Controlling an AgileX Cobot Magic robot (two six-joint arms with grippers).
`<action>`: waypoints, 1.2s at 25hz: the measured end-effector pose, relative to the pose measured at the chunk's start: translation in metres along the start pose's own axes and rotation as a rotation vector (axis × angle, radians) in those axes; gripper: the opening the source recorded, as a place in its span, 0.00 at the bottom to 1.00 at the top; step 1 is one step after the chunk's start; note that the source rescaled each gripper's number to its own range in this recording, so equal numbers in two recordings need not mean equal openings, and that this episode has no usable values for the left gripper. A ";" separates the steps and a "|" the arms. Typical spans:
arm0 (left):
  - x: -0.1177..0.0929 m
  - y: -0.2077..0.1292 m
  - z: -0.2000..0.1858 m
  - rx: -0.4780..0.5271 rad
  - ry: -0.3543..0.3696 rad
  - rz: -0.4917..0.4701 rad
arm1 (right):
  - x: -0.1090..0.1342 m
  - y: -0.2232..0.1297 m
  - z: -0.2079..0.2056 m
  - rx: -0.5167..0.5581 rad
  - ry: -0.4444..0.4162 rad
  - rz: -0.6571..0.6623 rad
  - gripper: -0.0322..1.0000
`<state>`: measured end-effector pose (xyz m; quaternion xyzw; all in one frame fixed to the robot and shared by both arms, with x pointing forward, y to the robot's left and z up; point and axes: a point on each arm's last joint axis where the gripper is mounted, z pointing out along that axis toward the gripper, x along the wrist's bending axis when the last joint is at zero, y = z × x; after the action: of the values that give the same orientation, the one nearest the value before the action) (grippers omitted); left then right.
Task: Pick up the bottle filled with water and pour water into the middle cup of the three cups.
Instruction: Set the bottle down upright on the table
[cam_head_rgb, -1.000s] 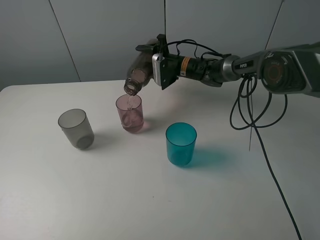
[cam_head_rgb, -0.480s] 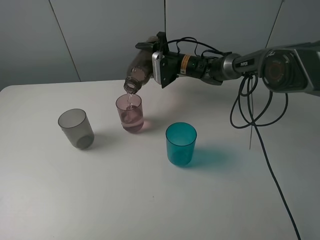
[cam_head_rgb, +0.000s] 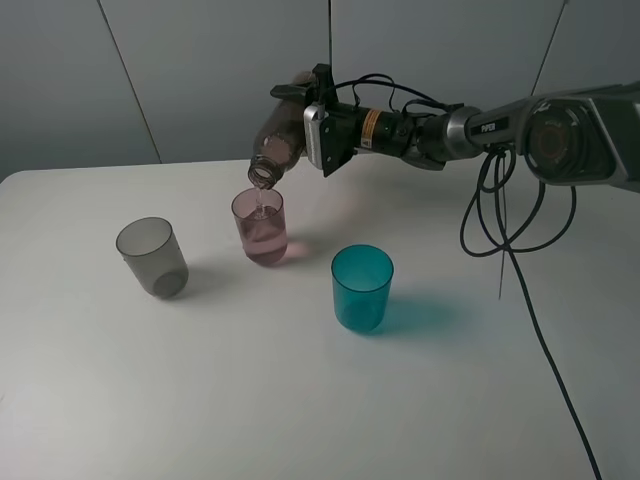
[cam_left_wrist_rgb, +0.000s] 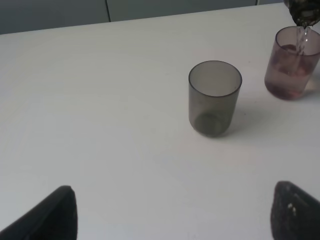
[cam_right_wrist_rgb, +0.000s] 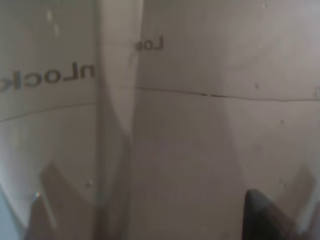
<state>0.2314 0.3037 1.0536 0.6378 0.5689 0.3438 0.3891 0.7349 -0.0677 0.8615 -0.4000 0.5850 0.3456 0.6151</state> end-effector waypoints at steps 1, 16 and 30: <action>0.000 0.000 0.000 0.000 0.000 0.000 | 0.000 0.000 0.000 0.000 0.000 0.000 0.03; 0.000 0.000 0.000 0.000 0.000 0.000 | 0.000 0.000 0.000 0.000 0.000 -0.044 0.03; 0.000 0.000 0.000 0.000 0.000 -0.002 | 0.000 0.000 0.000 0.000 0.000 -0.055 0.03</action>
<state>0.2314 0.3037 1.0536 0.6373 0.5694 0.3435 0.3894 0.7349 -0.0677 0.8615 -0.4158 0.5739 0.3287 0.6243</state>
